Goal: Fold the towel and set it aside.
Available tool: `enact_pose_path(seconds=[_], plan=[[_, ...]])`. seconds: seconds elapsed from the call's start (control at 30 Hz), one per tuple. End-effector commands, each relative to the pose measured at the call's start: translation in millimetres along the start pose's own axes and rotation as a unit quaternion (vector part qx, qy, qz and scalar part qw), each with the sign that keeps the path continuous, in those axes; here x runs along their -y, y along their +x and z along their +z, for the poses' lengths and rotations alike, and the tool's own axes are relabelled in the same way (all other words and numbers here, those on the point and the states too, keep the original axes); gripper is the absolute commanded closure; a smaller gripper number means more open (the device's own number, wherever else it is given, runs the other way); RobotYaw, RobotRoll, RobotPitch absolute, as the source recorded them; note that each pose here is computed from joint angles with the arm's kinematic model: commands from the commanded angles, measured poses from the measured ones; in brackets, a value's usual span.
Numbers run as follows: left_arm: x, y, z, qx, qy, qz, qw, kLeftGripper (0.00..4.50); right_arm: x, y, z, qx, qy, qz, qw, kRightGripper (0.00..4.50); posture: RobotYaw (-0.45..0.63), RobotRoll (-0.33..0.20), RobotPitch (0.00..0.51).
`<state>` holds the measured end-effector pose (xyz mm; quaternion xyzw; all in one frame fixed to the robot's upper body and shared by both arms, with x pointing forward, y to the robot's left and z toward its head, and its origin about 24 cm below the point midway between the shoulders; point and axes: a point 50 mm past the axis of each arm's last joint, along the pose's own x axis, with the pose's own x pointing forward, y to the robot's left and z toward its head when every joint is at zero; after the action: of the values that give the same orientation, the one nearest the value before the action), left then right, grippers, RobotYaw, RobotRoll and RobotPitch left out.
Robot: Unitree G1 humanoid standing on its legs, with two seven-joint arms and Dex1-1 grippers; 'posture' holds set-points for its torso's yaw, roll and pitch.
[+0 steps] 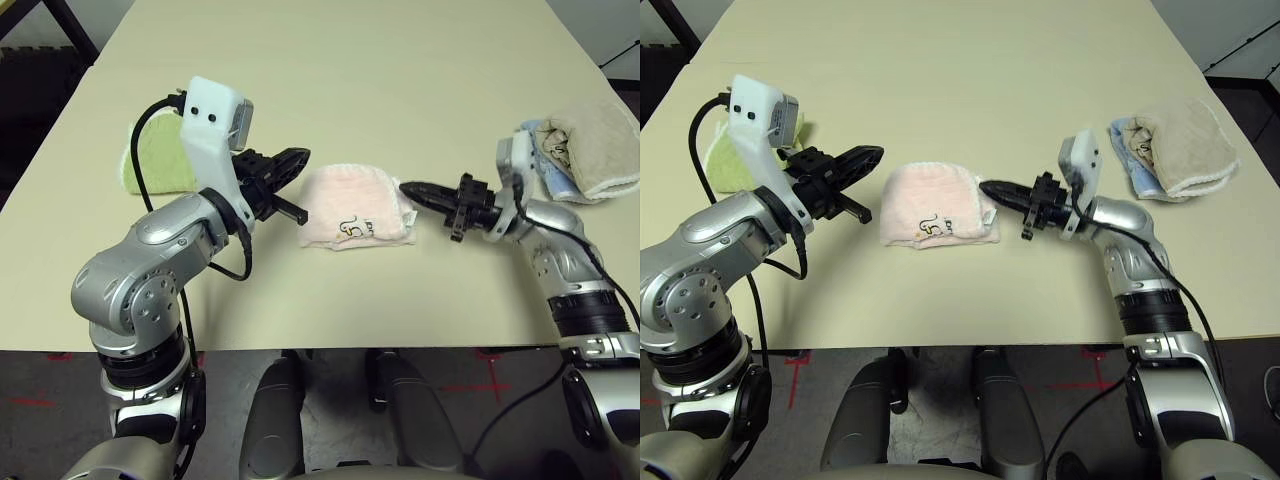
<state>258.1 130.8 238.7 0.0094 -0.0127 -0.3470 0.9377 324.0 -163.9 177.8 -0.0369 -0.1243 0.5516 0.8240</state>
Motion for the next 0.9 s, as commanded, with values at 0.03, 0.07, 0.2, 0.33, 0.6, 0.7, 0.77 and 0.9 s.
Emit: enact_pose_path(seconds=[0.03,0.07,0.2,0.33,0.6,0.7,0.77,0.9], plan=[[8.8,-4.7,-7.2,-0.022,0.002,-0.037,0.999,4.46,-13.6,9.8,-0.6,0.010,0.015,0.029,0.999,4.50,-0.04,0.000,0.231],[9.3,-6.2,-11.1,-0.030,-0.002,-0.042,0.999,4.46,-17.3,11.6,-3.5,0.008,0.020,0.034,0.999,4.50,-0.04,0.000,0.231],[8.6,-11.8,-22.3,-0.051,-0.011,-0.045,0.998,4.46,-27.5,12.3,-14.4,-0.004,0.032,0.049,0.998,4.50,-0.02,0.000,0.230],[6.1,-17.6,-34.8,-0.071,-0.024,-0.039,0.996,4.46,-28.9,6.9,-22.7,-0.023,0.037,0.051,0.998,4.50,-0.02,0.000,0.234],[1.0,-10.9,-57.3,-0.083,-0.043,-0.034,0.995,4.46,-21.5,-10.9,-37.6,-0.070,0.035,0.031,0.996,4.50,-0.03,0.000,0.242],[2.0,-1.7,-62.0,-0.081,-0.035,-0.044,0.995,4.46,-20.6,-14.5,-41.2,-0.079,0.034,0.027,0.996,4.50,-0.04,0.000,0.246],[5.4,7.8,-61.9,-0.075,-0.028,-0.062,0.995,4.46,-20.4,-16.4,-44.1,-0.086,0.031,0.024,0.996,4.50,-0.05,0.000,0.246],[7.8,15.9,-67.8,-0.079,-0.022,-0.077,0.994,4.46,-19.8,-18.6,-46.1,-0.091,0.026,0.019,0.995,4.50,-0.06,0.000,0.246]])
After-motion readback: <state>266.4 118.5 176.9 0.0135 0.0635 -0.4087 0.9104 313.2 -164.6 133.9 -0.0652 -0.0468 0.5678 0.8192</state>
